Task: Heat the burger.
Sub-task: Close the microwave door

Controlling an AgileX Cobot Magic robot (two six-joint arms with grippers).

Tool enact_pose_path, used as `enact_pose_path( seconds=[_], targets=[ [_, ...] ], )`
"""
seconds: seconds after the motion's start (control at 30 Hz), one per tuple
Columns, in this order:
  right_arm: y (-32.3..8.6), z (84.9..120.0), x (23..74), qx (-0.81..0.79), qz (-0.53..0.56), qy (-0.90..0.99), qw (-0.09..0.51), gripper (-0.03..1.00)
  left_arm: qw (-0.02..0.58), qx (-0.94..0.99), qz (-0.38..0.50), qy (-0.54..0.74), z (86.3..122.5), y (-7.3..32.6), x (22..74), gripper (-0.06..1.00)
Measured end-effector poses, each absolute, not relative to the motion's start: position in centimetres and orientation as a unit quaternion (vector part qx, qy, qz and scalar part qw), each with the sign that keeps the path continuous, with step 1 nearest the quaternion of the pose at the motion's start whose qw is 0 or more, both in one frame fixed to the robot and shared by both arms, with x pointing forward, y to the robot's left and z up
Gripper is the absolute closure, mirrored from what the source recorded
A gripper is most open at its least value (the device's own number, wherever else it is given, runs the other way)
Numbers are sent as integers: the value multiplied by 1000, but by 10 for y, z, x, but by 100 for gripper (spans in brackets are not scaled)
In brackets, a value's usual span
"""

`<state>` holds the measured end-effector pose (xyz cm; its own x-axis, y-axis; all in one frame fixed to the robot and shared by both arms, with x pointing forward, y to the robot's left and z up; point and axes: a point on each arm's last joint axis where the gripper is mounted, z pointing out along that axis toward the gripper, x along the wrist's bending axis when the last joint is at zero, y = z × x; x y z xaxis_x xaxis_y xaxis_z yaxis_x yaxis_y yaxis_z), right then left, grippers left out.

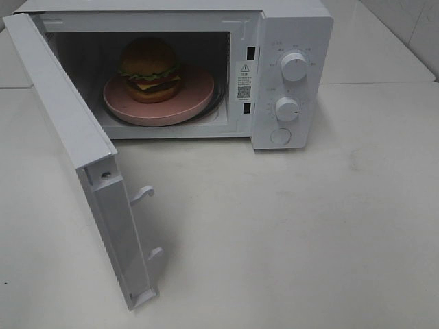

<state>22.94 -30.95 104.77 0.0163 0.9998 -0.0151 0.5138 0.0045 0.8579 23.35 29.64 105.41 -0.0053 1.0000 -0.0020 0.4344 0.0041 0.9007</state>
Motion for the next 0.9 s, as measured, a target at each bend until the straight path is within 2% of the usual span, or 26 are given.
enact_pose_path(
  seconds=[0.9],
  targets=[
    [-310, 1048, 229, 618, 341, 613, 356, 22, 376, 597, 376, 601, 1054, 296, 234, -5]
  ],
)
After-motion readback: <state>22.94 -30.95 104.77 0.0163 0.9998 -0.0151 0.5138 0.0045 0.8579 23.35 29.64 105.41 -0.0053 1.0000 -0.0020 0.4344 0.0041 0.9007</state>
